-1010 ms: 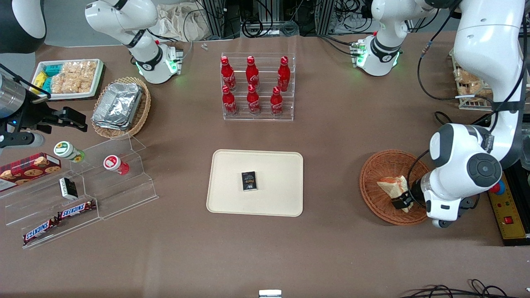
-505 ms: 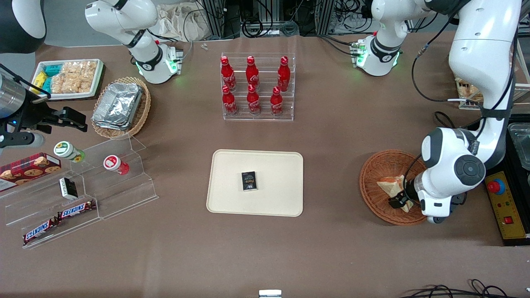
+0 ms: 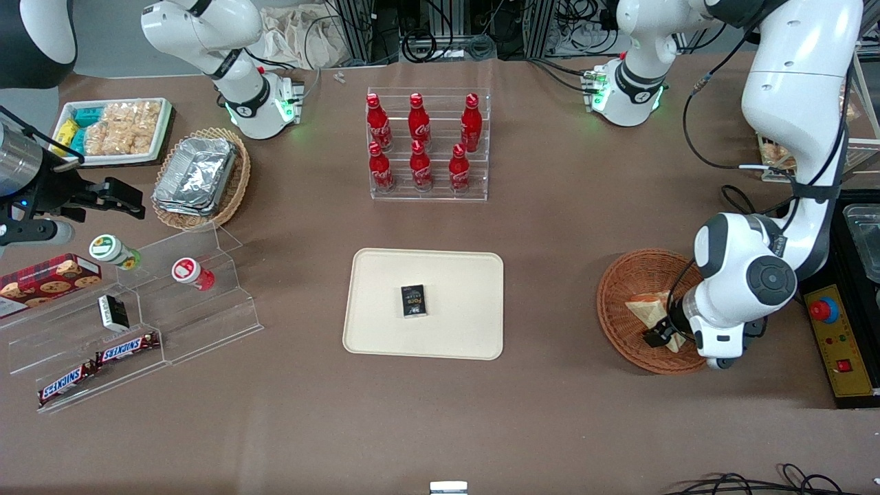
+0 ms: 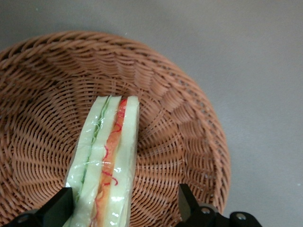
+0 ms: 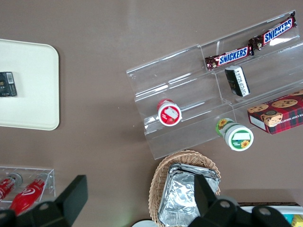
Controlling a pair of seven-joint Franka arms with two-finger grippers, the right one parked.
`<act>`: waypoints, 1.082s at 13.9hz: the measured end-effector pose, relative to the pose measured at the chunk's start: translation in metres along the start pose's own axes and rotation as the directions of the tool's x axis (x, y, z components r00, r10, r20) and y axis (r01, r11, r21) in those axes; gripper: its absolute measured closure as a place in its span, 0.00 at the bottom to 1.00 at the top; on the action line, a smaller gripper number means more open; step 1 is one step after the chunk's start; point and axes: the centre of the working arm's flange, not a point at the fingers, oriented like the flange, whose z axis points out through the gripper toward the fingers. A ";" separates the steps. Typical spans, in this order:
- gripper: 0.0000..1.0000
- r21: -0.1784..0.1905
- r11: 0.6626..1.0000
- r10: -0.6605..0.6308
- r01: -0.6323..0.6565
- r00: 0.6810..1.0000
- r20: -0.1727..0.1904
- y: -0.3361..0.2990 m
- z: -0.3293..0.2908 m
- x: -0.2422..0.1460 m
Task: Place sandwich from basket to tray
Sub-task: 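Lower the left gripper and close it on the sandwich, then lift the sandwich out of the basket with the left gripper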
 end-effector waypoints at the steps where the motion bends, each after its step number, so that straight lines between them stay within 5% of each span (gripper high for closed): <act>1: 0.00 0.003 1.000 -0.001 0.001 1.000 0.000 0.002 -0.007 0.003; 5: 0.00 0.125 0.991 0.048 -0.047 0.999 -0.003 0.006 -0.036 0.011; 8: 0.00 0.196 0.978 0.066 -0.075 0.997 0.051 -0.007 0.001 -0.004; 12: 0.00 0.190 0.978 0.068 -0.081 0.995 0.071 -0.011 0.039 -0.010; 15: 0.32 0.164 0.986 0.024 -0.031 0.999 0.041 -0.003 0.034 -0.009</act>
